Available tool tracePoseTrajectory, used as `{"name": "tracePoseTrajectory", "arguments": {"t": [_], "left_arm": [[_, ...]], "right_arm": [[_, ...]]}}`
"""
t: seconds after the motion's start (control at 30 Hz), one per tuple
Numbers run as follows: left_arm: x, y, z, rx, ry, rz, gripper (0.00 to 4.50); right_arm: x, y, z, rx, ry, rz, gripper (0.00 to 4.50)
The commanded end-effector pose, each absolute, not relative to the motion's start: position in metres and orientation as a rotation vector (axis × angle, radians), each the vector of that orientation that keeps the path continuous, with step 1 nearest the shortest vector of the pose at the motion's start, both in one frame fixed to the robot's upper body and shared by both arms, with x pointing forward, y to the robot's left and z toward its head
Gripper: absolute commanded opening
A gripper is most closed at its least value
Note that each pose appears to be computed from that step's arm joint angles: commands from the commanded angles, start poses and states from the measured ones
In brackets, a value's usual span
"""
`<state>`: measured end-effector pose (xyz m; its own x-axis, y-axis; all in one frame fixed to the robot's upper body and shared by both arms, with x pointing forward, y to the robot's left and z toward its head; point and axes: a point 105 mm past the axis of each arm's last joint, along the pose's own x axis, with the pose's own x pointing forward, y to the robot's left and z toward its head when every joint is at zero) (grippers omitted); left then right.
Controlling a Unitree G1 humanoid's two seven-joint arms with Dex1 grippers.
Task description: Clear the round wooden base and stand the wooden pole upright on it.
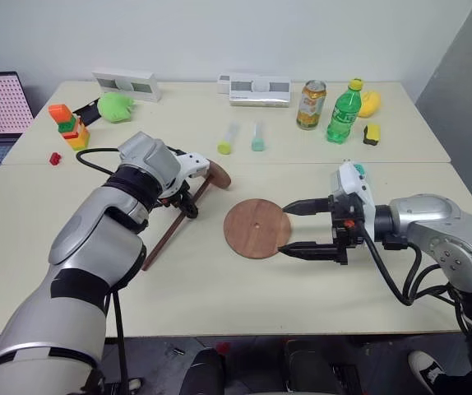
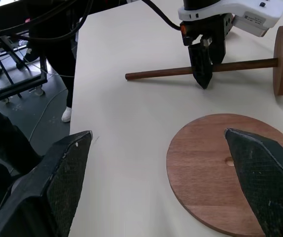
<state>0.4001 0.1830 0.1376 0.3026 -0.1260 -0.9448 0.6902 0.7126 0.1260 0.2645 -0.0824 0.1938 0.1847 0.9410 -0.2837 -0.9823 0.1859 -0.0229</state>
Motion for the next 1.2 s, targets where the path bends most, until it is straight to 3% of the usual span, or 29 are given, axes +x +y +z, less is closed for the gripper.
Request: {"name": "tracePoseTrajectory", "arguments": {"t": [0.03,0.4,0.5,0.57,0.7,0.77,0.87,0.97,1.2], "left_arm": [[0.401,0.18,0.142,0.55,1.134,-0.596,2.41],[0.4,0.185,0.159,0.425,1.084,-0.553,0.28],[0.4,0.187,0.165,0.36,1.034,-0.542,0.26],[0.407,0.181,0.179,0.3,0.913,-0.551,0.26],[0.425,0.173,0.222,0.232,0.57,-0.556,0.26],[0.432,0.164,0.268,0.158,0.247,-0.591,0.26],[0.427,0.164,0.3,0.01,0.057,-0.601,0.26],[0.402,0.146,0.346,-0.117,-0.294,-0.75,0.26],[0.351,0.087,0.32,0.018,-0.447,-1.079,0.26]], "right_arm": [[0.262,-0.08,0.207,-0.244,0.15,1.368,4.5],[0.269,-0.076,0.211,-0.219,0.115,1.337,4.5],[0.269,-0.075,0.211,-0.213,0.112,1.332,4.5],[0.27,-0.075,0.21,-0.21,0.109,1.324,4.5],[0.272,-0.076,0.21,-0.208,0.107,1.306,4.5],[0.273,-0.077,0.21,-0.211,0.105,1.292,4.5],[0.273,-0.078,0.209,-0.21,0.103,1.282,4.5],[0.27,-0.078,0.211,-0.209,0.084,1.284,4.5],[0.261,-0.079,0.206,-0.239,0.084,1.308,4.5]]}}
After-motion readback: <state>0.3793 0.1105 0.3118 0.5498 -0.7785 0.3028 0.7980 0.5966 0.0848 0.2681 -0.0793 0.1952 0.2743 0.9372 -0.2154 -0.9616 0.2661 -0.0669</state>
